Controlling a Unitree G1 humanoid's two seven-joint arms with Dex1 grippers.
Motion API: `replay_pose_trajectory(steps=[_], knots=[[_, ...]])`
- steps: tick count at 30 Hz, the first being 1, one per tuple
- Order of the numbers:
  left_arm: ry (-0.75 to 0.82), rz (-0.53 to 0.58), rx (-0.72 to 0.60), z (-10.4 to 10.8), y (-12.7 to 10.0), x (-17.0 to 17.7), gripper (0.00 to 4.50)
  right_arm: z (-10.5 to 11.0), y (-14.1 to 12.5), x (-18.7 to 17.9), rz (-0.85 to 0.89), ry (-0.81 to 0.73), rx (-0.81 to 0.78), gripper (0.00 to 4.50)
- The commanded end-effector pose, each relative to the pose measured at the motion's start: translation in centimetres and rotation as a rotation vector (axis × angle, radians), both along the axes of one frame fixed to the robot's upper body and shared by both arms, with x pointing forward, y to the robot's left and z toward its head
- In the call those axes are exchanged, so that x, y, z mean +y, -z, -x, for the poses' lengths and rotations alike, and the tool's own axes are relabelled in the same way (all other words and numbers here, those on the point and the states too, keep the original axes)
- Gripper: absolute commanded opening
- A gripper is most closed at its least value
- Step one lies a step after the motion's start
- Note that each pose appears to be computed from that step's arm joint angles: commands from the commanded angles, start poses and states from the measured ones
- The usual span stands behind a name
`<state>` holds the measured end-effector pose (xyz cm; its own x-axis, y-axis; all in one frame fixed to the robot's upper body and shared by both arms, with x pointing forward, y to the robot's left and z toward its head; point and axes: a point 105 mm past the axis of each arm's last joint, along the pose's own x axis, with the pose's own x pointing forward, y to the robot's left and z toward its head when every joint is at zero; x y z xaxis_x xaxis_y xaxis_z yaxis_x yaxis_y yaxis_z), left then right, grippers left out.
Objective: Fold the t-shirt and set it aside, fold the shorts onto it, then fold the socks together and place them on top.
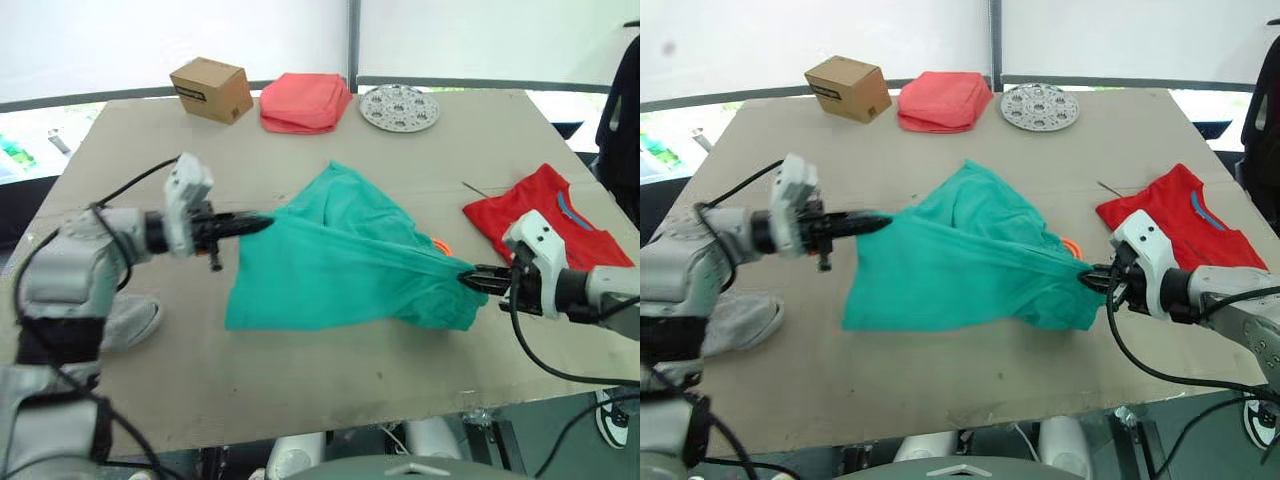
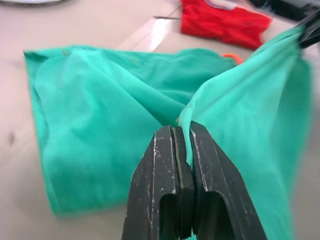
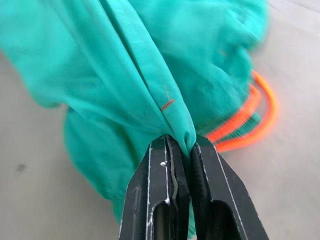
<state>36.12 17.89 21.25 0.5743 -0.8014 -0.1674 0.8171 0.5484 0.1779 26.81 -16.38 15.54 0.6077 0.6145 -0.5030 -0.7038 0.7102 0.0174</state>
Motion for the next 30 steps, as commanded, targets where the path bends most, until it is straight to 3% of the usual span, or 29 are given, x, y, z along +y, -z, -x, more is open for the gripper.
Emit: replay_pose_trajectory(steps=[1,7,13,19,23,26,28,30], knots=[[-0.157,-0.029,-0.291,-4.3,-4.7,-1.1,0.00,-1.6,-0.9,-0.2,0.014,0.085,-0.035,0.05],[-0.186,-0.136,-0.445,-8.0,-5.4,-4.5,0.00,-4.3,-1.4,-0.2,-0.010,0.195,-0.049,0.05],[-0.194,-0.227,-0.325,-9.6,-1.1,-5.6,0.00,-5.9,-1.5,-0.2,0.003,0.252,-0.066,0.05],[-0.277,-0.227,-0.352,-10.4,1.0,-6.7,0.00,-7.1,-1.1,0.3,-0.041,0.309,-0.055,0.05],[-0.324,-0.006,-0.232,-10.5,0.4,-5.3,1.29,-6.2,-1.0,-1.1,0.087,0.322,-0.120,1.27],[-0.306,0.202,-0.165,-9.9,-1.7,-3.3,2.67,-4.8,-2.6,-1.8,0.155,0.295,-0.190,2.70],[-0.245,0.268,-0.130,-8.7,-2.4,-2.7,2.67,-3.8,-3.8,-1.2,0.166,0.232,-0.237,2.70],[-0.175,0.261,-0.116,-6.9,-2.2,-3.0,2.67,-3.1,-4.8,0.4,0.122,0.160,-0.279,2.70]])
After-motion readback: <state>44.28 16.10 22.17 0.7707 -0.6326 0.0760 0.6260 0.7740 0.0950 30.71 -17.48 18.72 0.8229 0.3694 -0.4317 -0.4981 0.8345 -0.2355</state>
